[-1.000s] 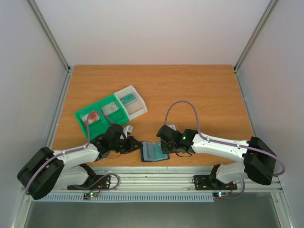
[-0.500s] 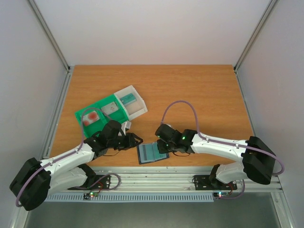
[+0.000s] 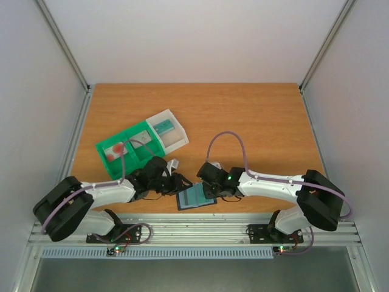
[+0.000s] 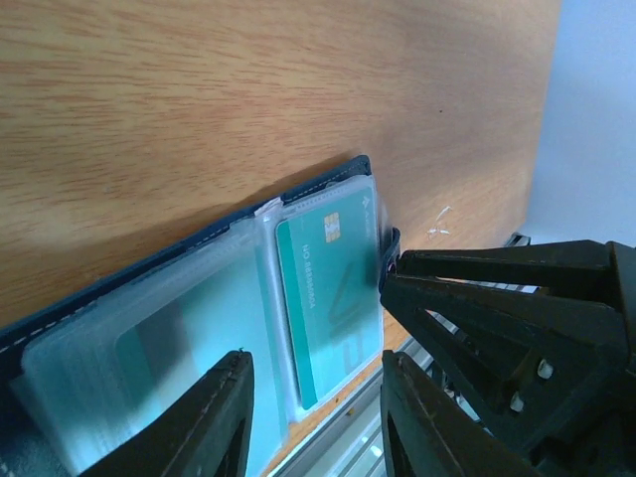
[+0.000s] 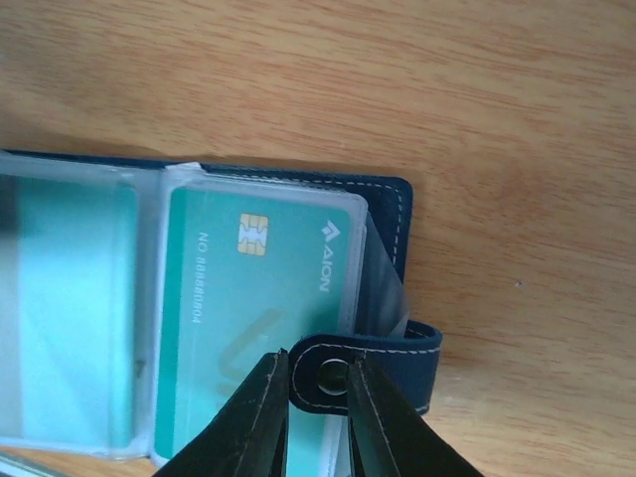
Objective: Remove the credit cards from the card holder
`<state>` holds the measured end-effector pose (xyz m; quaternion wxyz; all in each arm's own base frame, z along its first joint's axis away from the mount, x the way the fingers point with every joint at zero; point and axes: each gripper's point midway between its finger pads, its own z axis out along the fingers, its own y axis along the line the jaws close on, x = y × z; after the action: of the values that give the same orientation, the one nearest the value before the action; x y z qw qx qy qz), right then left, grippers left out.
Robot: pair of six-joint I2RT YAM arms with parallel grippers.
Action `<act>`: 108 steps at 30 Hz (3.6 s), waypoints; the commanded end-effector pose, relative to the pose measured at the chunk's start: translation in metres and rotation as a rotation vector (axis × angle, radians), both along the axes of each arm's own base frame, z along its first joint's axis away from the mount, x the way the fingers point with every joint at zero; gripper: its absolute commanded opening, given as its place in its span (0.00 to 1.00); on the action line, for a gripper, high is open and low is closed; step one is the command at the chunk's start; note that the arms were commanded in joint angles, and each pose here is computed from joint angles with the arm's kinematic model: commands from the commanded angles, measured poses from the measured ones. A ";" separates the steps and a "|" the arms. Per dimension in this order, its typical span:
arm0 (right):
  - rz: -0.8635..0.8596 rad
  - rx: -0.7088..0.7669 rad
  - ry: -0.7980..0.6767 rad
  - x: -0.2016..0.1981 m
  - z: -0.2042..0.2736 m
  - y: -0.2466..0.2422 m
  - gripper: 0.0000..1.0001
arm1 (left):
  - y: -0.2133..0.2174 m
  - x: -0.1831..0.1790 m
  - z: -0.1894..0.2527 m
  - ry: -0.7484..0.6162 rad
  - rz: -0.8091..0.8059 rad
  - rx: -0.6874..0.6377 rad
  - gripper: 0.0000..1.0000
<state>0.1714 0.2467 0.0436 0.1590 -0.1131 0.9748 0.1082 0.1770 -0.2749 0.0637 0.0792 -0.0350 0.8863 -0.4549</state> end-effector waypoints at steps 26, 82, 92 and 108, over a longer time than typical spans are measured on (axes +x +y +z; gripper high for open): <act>-0.042 -0.013 0.057 -0.012 -0.032 -0.012 0.13 | -0.033 0.013 -0.020 0.016 0.050 -0.067 0.27; -0.076 -0.031 0.031 -0.009 -0.027 -0.025 0.13 | -0.005 0.012 0.009 -0.091 0.076 0.024 0.00; -0.009 0.095 -0.081 0.002 0.039 -0.008 0.17 | 0.031 0.013 0.039 -0.220 0.152 0.118 0.00; 0.039 0.850 -0.005 -0.029 0.179 0.060 0.69 | 0.049 -0.006 0.171 -0.414 0.258 -0.348 0.00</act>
<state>0.1492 0.2870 0.1885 0.2070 -0.0595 0.8825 0.4181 0.1745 -0.2298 0.2070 0.2917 -0.0559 0.7900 -0.5363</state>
